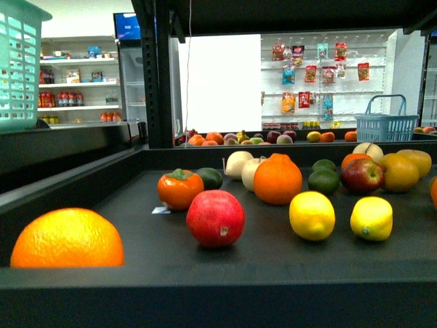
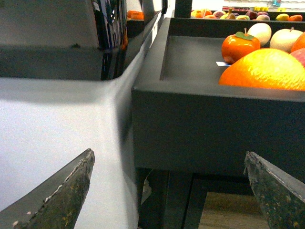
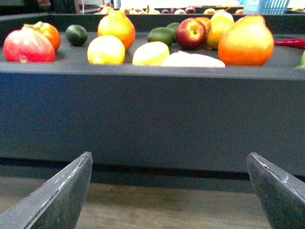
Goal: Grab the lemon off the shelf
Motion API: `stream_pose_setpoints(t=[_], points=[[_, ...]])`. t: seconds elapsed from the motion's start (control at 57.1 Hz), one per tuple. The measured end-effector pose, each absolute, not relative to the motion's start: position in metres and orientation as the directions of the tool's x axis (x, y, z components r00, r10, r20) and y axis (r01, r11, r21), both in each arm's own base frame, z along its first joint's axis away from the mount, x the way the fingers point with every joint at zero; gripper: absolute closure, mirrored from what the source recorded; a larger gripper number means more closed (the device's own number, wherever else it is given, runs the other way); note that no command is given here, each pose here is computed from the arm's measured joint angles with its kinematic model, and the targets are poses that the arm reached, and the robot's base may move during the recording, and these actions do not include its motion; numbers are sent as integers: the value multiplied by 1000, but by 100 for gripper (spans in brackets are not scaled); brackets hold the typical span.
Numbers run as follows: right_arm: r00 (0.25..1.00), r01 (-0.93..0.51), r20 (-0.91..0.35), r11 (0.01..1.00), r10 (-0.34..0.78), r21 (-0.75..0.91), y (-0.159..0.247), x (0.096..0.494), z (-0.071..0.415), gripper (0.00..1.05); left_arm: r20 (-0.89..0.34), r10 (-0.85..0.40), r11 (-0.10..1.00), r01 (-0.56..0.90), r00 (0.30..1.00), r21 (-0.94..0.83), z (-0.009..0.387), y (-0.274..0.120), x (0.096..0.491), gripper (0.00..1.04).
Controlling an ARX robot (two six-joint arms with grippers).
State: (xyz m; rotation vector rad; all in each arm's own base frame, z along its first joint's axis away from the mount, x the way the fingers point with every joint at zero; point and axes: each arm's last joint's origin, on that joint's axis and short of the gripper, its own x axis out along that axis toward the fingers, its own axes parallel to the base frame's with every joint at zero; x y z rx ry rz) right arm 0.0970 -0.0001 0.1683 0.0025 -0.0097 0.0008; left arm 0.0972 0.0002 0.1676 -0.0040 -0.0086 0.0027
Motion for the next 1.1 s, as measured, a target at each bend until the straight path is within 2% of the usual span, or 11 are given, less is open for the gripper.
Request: stream_pose_setpoints(t=[1.102], points=[[1000,0,10,1000,0,2,0,97,168,7,9,3,1000,-3,1000,-4,168,0,97,8]])
